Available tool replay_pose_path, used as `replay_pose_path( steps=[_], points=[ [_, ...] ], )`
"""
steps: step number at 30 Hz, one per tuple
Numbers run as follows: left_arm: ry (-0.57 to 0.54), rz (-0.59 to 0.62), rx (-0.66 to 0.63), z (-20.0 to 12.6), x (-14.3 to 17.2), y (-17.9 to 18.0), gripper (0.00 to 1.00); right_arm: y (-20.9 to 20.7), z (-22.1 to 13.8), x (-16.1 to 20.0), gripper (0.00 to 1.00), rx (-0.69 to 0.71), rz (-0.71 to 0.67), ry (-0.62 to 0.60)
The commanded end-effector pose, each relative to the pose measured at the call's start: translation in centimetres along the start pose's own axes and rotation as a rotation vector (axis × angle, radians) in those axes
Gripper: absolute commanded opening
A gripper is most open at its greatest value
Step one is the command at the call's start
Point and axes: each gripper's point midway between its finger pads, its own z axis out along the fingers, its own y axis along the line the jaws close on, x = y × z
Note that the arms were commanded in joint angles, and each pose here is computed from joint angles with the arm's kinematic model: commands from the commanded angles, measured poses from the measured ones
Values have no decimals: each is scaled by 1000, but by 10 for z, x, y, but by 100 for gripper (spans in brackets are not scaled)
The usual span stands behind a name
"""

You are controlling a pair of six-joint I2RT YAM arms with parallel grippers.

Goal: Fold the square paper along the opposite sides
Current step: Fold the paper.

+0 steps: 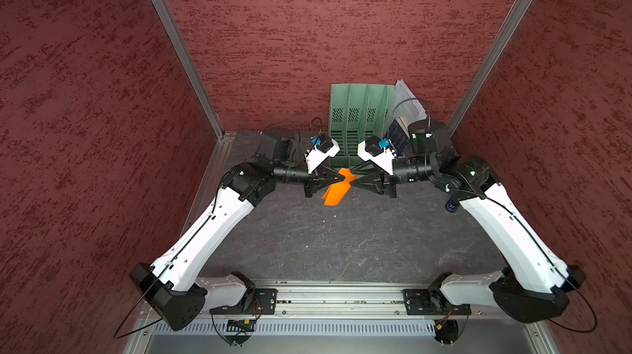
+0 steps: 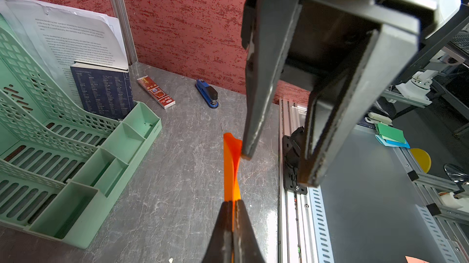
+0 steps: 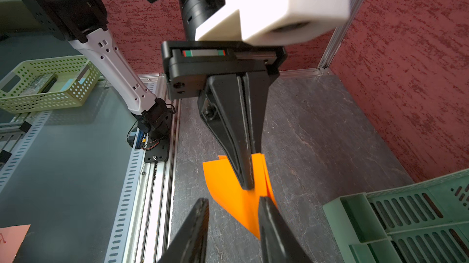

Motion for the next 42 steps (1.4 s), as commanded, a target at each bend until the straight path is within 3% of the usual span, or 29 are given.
replay_pose_path(
  steps=[1, 42],
  points=[
    [-22, 40, 19, -10, -10, -12, 3, 1, 0, -4, 37, 8, -27, -3],
    [-47, 67, 21, -16, -13, -19, 3, 3, -1, -2, 36, 12, -40, -7]
  ],
)
